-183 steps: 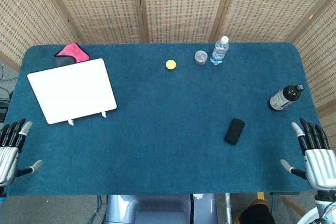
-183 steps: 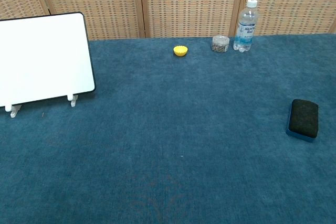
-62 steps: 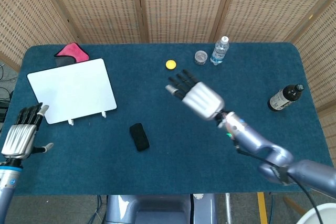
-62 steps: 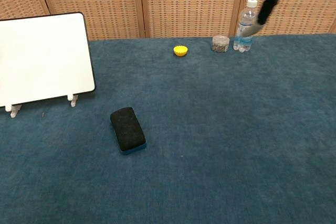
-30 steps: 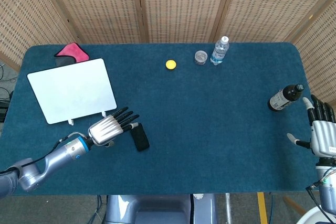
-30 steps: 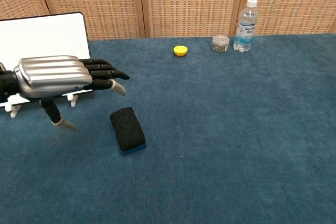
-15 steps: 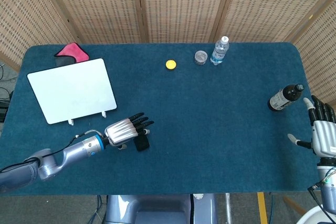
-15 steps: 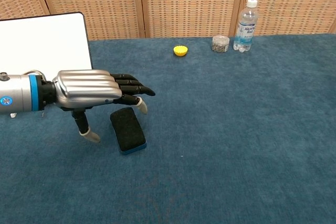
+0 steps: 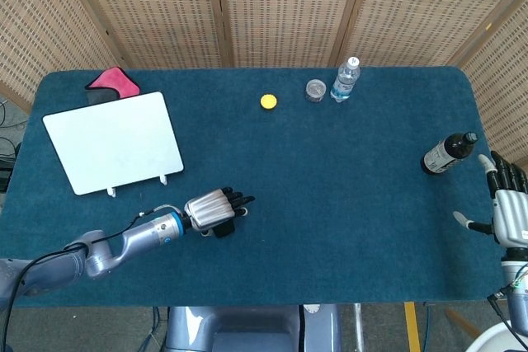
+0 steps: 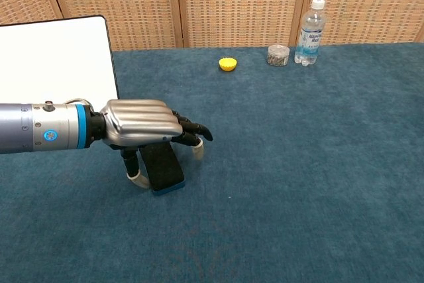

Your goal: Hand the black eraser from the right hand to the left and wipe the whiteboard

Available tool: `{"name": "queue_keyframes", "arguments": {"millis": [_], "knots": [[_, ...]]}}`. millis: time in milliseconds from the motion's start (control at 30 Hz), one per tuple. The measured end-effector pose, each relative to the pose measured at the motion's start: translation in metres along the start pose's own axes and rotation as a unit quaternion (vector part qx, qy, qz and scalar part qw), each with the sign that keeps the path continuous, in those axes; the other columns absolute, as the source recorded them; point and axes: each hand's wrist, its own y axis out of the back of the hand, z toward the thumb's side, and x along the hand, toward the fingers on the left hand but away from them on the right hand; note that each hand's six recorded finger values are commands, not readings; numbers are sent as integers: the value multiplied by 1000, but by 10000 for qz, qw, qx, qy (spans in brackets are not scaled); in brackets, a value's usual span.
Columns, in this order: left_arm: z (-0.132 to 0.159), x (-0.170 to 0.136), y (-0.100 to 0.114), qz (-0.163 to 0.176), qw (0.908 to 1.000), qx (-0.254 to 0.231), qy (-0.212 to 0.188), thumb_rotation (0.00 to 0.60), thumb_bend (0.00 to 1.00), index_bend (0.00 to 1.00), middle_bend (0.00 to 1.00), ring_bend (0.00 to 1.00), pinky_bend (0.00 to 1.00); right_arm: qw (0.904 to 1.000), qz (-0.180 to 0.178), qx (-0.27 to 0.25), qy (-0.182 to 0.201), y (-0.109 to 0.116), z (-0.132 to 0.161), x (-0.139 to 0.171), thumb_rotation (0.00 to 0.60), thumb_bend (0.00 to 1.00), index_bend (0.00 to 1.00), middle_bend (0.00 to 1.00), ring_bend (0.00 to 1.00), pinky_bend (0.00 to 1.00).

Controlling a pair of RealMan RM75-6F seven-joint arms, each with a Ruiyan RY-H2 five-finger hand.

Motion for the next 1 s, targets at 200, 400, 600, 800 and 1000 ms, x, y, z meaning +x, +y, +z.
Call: {"name": "queue_keyframes", "arguments": {"millis": [200, 400, 600, 800, 1000], "knots": [[1, 2, -2, -55, 10000, -57, 6, 600, 176, 468, 293, 387, 398, 10000, -15, -39, 13, 2, 0, 1, 600, 0, 0, 0, 0, 24], [0, -1, 4, 206, 9998, 13, 48, 600, 273, 623, 425, 519, 474, 10000, -14, -63, 35, 2, 1, 2, 600, 0, 0, 0, 0, 24], [-10, -8, 15, 536, 9979, 295, 193, 600, 288, 646, 438, 533, 485, 9999, -11, -85, 72, 3, 3, 4, 600, 0, 0, 0, 0, 24], [-46, -25, 37, 1058, 9822, 1361, 749, 600, 283, 652, 437, 533, 485, 9998, -19, -130, 115, 5, 4, 6, 600, 0, 0, 0, 0, 24], [-115, -72, 45, 1274, 9541, 1875, 1957, 600, 291, 673, 448, 535, 486, 9997, -22, -181, 149, 7, 5, 8, 600, 0, 0, 0, 0, 24]]}}
